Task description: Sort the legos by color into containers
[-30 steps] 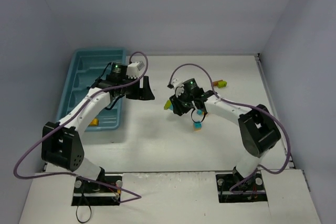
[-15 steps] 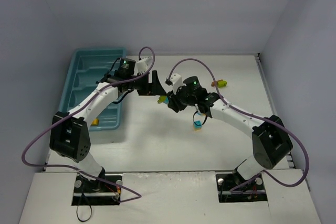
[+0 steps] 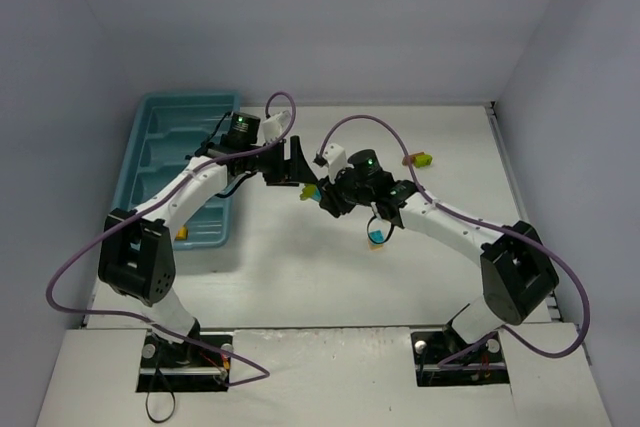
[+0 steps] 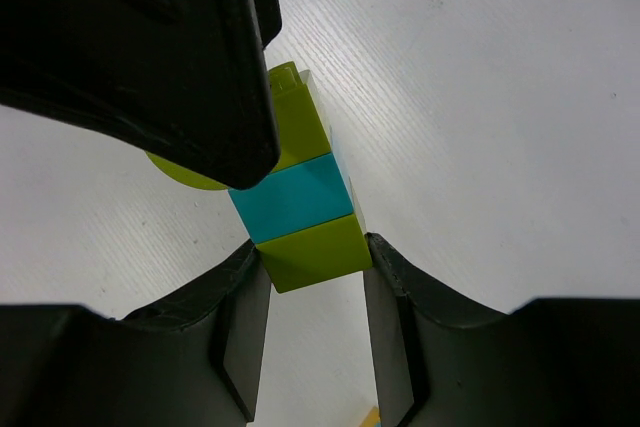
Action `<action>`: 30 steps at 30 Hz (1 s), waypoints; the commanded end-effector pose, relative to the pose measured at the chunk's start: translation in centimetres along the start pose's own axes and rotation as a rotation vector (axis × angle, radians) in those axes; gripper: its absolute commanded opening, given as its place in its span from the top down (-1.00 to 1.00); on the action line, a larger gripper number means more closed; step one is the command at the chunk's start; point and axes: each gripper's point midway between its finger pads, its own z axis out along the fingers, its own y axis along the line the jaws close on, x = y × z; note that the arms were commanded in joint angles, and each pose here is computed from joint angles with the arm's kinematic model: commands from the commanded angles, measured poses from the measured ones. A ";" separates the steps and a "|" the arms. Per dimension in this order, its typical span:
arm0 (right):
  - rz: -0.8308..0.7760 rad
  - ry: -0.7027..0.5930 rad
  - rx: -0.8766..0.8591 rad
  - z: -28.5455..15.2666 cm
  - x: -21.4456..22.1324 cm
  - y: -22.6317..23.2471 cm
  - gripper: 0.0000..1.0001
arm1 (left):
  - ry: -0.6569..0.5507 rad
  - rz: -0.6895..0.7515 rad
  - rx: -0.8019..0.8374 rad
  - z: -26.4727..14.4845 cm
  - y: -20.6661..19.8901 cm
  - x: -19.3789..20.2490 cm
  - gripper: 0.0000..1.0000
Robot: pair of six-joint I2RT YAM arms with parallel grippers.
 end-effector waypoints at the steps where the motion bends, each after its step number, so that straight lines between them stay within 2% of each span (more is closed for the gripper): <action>1: -0.046 -0.152 0.038 -1.8 -4.5 -0.3 1.00 | -0.023 0.034 0.053 -0.6 -1.9 -1.1 -0.27; 6: -0.048 -0.168 0.042 -2.2 -4.9 -0.3 1.00 | 0.005 0.016 0.083 -0.1 -2.0 -0.6 -0.10; 11: -0.052 -0.174 0.038 -2.3 -5.1 -0.1 1.00 | 0.007 0.019 0.105 0.0 -2.3 -0.7 -0.05; 14: -0.054 -0.174 0.040 -2.2 -5.1 -0.1 1.00 | 0.011 0.019 0.126 -0.1 -2.6 -0.8 0.09; 16: -0.056 -0.175 0.042 -2.2 -5.1 -0.1 1.00 | 0.013 0.019 0.131 0.0 -2.8 -0.7 0.21; 18: -0.058 -0.173 0.041 -2.1 -5.0 0.0 1.00 | 0.009 0.027 0.137 -0.1 -2.9 -0.8 0.43; 19: -0.059 -0.176 0.041 -2.1 -5.1 0.0 1.00 | 0.006 0.028 0.139 -0.2 -2.9 -0.9 0.63; 21: -0.062 -0.175 0.037 -2.1 -5.0 0.0 1.00 | 0.006 0.035 0.149 -0.2 -3.2 -0.9 0.80; 24: -0.076 -0.183 0.019 -2.2 -5.1 0.4 0.64 | 0.011 0.046 0.172 -0.3 -3.6 -0.9 0.93; 25: -0.081 -0.186 0.007 -2.2 -5.2 0.6 0.41 | 0.009 0.051 0.175 -0.4 -3.7 -1.0 1.00; 28: -0.094 -0.196 -0.005 -2.4 -5.4 0.8 0.06 | 0.020 0.068 0.180 -0.4 -3.8 -0.8 1.00; 30: -0.099 -0.203 -0.014 -2.5 -5.6 1.0 -0.01 | 0.023 0.076 0.187 -0.5 -3.9 -0.7 1.00</action>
